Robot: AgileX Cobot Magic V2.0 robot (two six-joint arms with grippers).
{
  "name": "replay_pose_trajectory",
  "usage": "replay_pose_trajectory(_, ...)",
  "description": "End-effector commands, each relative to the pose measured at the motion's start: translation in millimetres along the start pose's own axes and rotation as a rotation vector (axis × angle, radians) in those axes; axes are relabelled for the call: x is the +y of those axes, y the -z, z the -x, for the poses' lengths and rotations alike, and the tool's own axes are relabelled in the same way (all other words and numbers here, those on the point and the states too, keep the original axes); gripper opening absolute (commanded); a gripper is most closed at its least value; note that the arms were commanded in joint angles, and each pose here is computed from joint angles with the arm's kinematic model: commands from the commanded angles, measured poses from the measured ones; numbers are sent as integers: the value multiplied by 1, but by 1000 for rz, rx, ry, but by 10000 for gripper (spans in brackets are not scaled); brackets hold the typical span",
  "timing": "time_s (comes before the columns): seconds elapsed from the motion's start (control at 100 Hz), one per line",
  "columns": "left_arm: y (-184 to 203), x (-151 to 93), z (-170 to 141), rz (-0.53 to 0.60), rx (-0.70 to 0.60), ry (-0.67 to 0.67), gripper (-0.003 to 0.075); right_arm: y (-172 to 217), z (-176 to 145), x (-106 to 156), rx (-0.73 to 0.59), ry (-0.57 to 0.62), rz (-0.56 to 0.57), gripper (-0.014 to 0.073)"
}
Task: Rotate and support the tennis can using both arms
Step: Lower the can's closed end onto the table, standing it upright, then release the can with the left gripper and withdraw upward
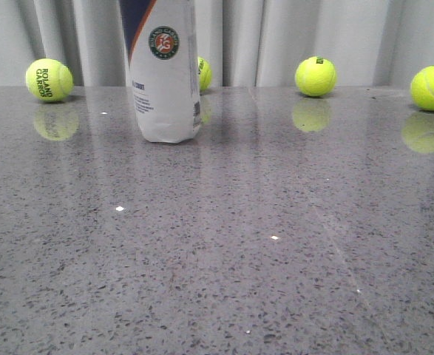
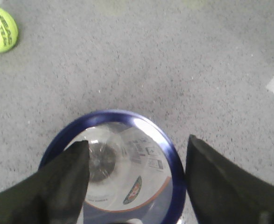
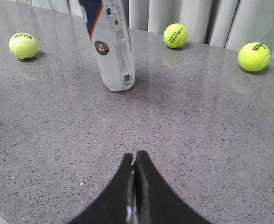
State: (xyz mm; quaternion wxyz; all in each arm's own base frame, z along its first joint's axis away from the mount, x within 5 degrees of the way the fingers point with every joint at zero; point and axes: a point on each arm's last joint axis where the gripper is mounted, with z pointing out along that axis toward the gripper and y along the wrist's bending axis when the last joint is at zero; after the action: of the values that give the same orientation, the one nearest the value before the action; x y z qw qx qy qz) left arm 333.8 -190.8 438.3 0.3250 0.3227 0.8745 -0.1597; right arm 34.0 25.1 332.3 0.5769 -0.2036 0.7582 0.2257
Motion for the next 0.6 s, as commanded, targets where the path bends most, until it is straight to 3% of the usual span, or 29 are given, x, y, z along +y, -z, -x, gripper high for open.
replay_pose_trajectory(0.0, 28, -10, 13, -20, -121, -15, 428, 3, 15, 1, -102, 8, 1, -66)
replay_pose_trajectory(0.1, 29, -11, 18, -31, -162, -14, 415, 3, 15, 1, -102, 8, 1, -66)
replay_pose_trajectory(0.26, 34, -13, 23, -39, -218, -8, 330, 3, 15, 1, -102, 8, 1, -66)
replay_pose_trajectory(0.38, 46, -17, 24, -45, -258, -9, 183, 3, 15, 1, -102, 8, 1, -66)
replay_pose_trajectory(0.48, 57, -20, 23, -46, -284, -12, -22, 3, 15, 1, -102, 8, 1, -66)
replay_pose_trajectory(0.59, 66, -22, 19, -46, -298, -9, -20, 3, 15, 1, -102, 8, 1, -66)
